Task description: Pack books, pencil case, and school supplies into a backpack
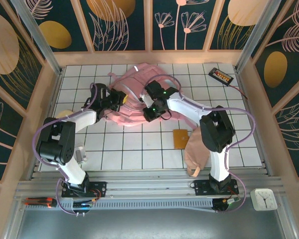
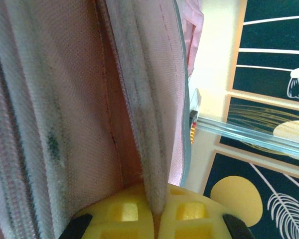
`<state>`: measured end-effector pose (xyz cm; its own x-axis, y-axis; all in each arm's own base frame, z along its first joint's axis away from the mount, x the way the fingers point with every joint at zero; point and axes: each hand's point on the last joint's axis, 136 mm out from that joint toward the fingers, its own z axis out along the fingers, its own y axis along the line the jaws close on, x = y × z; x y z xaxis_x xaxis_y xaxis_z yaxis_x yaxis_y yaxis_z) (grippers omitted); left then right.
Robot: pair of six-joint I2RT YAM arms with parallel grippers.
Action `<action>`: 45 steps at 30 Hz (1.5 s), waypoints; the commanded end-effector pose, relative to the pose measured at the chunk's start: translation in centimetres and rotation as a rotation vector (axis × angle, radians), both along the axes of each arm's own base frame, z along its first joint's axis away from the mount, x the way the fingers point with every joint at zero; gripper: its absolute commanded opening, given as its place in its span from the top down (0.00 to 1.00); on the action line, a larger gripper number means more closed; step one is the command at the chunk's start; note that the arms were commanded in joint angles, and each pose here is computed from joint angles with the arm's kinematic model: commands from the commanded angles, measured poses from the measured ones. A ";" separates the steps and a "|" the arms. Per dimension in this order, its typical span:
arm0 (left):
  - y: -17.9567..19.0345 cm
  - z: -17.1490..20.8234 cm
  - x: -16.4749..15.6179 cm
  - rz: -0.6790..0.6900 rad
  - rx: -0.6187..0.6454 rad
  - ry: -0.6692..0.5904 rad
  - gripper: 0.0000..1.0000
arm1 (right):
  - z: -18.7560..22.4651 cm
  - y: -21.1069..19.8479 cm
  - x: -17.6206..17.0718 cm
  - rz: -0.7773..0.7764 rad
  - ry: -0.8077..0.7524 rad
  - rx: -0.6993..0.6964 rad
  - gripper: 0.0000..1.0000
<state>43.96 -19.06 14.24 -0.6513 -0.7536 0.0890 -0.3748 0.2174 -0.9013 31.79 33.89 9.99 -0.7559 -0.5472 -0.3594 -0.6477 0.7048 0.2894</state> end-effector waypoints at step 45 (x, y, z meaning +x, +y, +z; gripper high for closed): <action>-0.8 -3.1 1.1 -0.507 0.498 0.023 0.38 | 3.8 -5.8 2.2 -0.518 0.049 0.289 1.00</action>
<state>44.18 -18.93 10.17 -0.9297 -0.3295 -0.1643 -0.1672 0.7755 -0.6087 33.37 27.17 11.49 -0.9448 0.0267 -0.3266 -0.1574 0.8373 0.5236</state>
